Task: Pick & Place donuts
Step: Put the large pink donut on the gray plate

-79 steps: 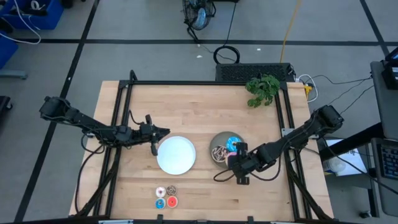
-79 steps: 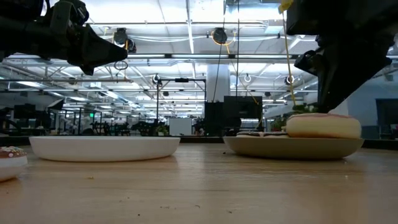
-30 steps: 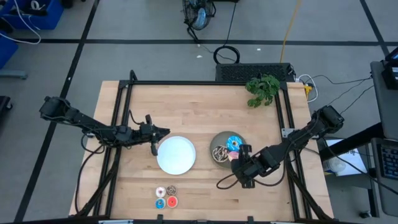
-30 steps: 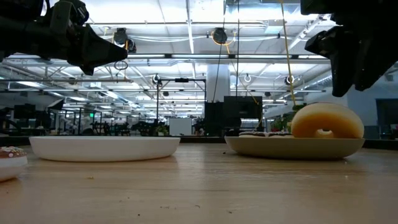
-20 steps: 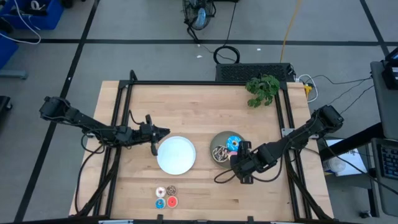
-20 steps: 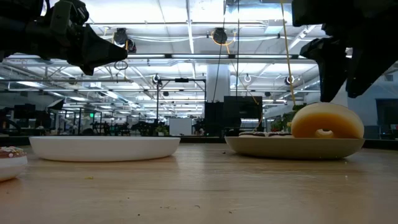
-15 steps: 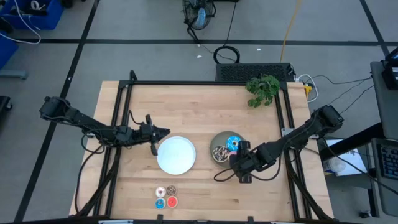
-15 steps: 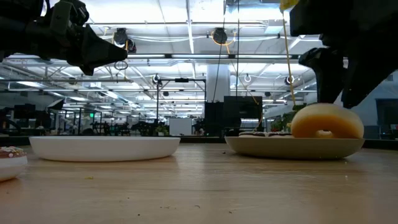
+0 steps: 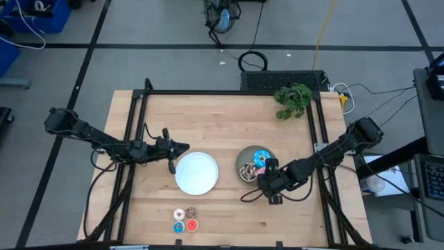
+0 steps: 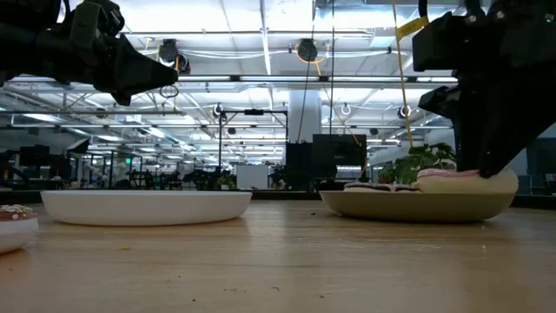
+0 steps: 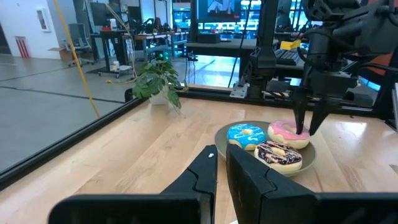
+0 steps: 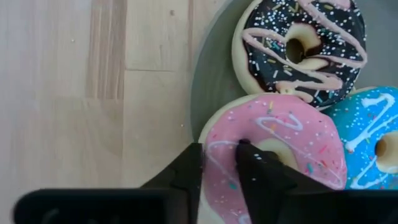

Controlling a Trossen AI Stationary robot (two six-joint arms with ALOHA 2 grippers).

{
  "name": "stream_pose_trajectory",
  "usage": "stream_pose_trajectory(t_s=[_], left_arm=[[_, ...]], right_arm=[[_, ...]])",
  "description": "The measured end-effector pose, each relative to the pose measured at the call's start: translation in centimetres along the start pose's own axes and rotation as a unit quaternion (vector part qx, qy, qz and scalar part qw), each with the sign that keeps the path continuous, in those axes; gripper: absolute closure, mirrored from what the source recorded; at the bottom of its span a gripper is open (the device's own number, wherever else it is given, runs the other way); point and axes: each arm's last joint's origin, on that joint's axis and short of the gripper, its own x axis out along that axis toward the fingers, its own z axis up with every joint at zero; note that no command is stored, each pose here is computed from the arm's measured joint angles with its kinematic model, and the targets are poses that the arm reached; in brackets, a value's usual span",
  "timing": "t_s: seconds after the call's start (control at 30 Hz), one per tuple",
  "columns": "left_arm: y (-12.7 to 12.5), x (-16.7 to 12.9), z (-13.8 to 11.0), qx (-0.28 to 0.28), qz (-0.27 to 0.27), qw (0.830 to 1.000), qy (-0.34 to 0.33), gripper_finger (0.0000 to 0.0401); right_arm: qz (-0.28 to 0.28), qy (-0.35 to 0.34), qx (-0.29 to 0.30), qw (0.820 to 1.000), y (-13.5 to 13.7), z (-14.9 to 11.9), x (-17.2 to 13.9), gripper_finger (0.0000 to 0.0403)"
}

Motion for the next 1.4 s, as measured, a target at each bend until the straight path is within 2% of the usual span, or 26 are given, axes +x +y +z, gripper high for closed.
stream_pose_trajectory(t_s=[0.13, 0.27, 0.6, 0.9, 1.07, 1.23, 1.4], left_arm=[[0.00, 0.00, 0.01, 0.000, 0.000, 1.000, 0.000, 0.0359], [0.00, 0.00, 0.01, 0.000, 0.000, 1.000, 0.000, 0.0359], [0.00, 0.00, 0.01, 0.000, 0.000, 1.000, 0.000, 0.0359], [0.00, 0.00, 0.01, 0.000, 0.000, 1.000, 0.000, 0.0359], [0.00, 0.00, 0.01, 0.000, 0.000, 1.000, 0.000, 0.0359], [0.00, 0.00, 0.00, 0.000, 0.000, 1.000, 0.000, 0.0359], [0.00, 0.00, 0.01, 0.000, 0.000, 1.000, 0.000, 0.0359]], right_arm=[[0.005, 0.003, -0.015, 1.000, 0.03, -0.02, 0.00, 0.0354], [0.012, 0.005, -0.026, 1.000, 0.08, -0.04, 0.00, 0.0360], [0.013, 0.005, -0.031, 0.999, 0.08, -0.04, 0.00, 0.0321], [0.013, 0.005, -0.033, 0.999, 0.07, -0.04, 0.00, 0.0264], [0.012, 0.005, -0.045, 0.999, 0.07, -0.04, 0.01, 0.0254], [-0.013, -0.004, -0.051, 0.999, -0.07, 0.00, 0.00, 0.0270], [-0.021, -0.002, -0.041, 0.999, -0.15, -0.07, 0.00, 0.0326]])
